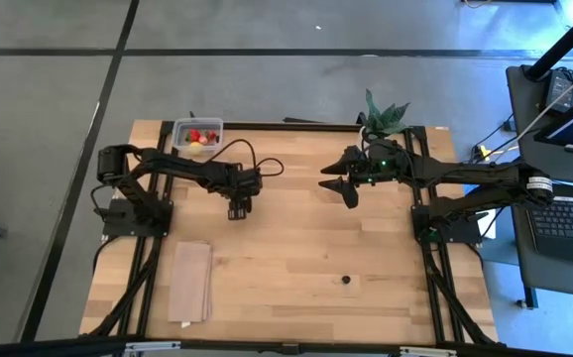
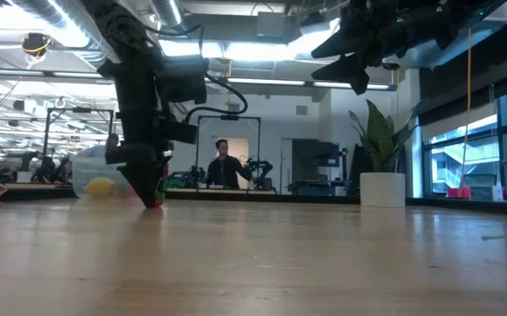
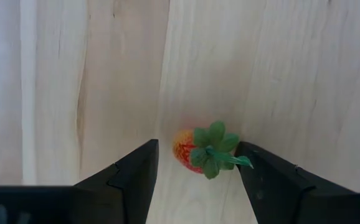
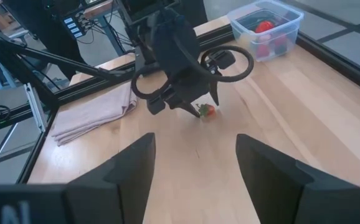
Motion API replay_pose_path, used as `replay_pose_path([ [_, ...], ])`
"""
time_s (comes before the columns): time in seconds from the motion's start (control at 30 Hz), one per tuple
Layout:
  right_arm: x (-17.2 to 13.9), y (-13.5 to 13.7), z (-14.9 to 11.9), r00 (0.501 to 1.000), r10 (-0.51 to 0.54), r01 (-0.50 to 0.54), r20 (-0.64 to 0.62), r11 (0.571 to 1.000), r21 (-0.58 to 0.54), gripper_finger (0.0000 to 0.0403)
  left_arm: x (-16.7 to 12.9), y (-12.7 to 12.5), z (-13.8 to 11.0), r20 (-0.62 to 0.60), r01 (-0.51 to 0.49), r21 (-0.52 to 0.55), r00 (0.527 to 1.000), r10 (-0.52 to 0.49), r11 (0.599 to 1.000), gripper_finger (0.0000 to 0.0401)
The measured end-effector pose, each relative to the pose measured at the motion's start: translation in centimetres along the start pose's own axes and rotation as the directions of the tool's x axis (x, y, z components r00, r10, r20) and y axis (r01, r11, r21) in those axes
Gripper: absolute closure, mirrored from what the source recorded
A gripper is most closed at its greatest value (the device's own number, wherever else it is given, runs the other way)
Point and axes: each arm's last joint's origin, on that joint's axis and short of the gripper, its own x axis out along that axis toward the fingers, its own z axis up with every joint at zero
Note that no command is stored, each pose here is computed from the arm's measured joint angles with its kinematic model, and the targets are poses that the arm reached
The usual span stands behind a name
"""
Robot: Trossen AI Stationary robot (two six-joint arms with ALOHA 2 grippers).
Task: Pick and placing Produce into tupperware
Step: Put the red strawberry into the transparent container
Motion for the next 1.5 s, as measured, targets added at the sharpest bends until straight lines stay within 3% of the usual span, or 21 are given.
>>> replay_pose_path([
  [0.43, 0.0, 0.0, 0.0, 1.0, 0.0, 0.0, 0.0, 1.0, -0.011, 0.0178, 0.1, 0.0, 0.1, 0.007, 0.029, -0.005, 1.0, -0.029, 1.0, 0.0236],
  [0.8, 0.0, 0.0, 0.0, 1.0, 0.0, 0.0, 0.0, 1.0, -0.011, 0.0178, 0.1, -0.1, 0.1, 0.012, 0.051, -0.007, 0.999, -0.051, 0.999, 0.0326],
  [1.13, 0.0, 0.0, 0.0, 1.0, 0.0, 0.0, 0.0, 1.0, -0.011, 0.0178, 0.1, -0.1, 0.2, 0.018, 0.049, -0.041, 0.999, -0.048, 0.998, 0.0302],
  [1.23, 0.0, 0.0, 0.0, 1.0, 0.0, 0.0, 0.0, 1.0, -0.013, 0.0178, -0.2, 0.0, 0.2, 0.022, 0.05, -0.053, 0.999, -0.049, 0.997, 0.0319],
  [1.5, 0.0, 0.0, 0.0, 1.0, -0.001, 0.001, -0.001, 1.0, -0.015, 0.0178, -5.0, 1.8, 2.2, 0.175, -0.007, -0.099, 0.984, 0.025, 0.995, 0.0331],
])
